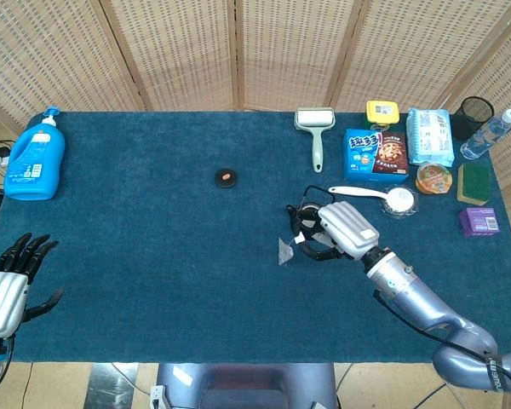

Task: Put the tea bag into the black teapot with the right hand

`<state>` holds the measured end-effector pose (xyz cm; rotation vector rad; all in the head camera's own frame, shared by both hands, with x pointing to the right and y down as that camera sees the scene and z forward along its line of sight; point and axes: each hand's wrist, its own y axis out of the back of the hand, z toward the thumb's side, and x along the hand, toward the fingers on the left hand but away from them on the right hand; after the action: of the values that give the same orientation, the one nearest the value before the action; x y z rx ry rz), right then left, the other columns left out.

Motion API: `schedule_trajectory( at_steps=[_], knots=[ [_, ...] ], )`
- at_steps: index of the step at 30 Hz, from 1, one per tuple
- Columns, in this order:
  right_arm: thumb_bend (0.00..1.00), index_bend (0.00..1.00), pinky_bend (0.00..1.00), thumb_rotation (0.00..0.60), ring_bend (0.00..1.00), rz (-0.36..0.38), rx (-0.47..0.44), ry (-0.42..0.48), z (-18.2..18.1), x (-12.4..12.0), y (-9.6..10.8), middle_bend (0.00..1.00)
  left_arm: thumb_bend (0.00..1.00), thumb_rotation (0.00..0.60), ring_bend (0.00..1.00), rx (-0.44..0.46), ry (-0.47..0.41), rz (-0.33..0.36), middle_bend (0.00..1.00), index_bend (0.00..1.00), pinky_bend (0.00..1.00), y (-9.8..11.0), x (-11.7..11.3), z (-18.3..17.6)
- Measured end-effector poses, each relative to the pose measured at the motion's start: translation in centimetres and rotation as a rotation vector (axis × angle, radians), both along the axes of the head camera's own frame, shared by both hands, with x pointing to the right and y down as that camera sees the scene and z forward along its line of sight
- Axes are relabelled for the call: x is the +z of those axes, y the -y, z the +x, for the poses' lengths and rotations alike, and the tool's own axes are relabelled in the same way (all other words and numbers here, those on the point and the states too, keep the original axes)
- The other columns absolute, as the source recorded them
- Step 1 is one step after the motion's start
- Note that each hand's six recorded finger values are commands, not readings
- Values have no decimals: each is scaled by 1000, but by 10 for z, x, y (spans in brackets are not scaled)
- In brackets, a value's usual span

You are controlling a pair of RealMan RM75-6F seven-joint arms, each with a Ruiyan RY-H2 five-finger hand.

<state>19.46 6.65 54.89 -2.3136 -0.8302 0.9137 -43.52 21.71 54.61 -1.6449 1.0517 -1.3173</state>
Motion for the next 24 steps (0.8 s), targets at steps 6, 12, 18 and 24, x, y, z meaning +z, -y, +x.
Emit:
schedule_trajectory(
  at_steps=[6, 12, 18, 24],
  knots=[
    [521, 534, 1000, 600, 1000, -1, 20, 1, 0, -3, 21, 1000, 287, 600, 31, -12, 4, -6, 116, 141, 136, -2, 2, -4],
    [522, 536, 1000, 600, 1000, -5, 39, -11, 1, -1, 37, 1000, 287, 600, 31, -22, 9, -12, 116, 141, 137, -3, 4, -7],
    [521, 538, 1000, 600, 1000, -8, 67, -32, 6, 5, 54, 1000, 287, 600, 31, -27, 14, -24, 116, 141, 136, -2, 9, -8],
    [521, 538, 1000, 600, 1000, -18, 88, -50, 12, 12, 64, 1000, 286, 600, 31, -28, 21, -32, 116, 141, 136, -1, 12, -9]
  ],
)
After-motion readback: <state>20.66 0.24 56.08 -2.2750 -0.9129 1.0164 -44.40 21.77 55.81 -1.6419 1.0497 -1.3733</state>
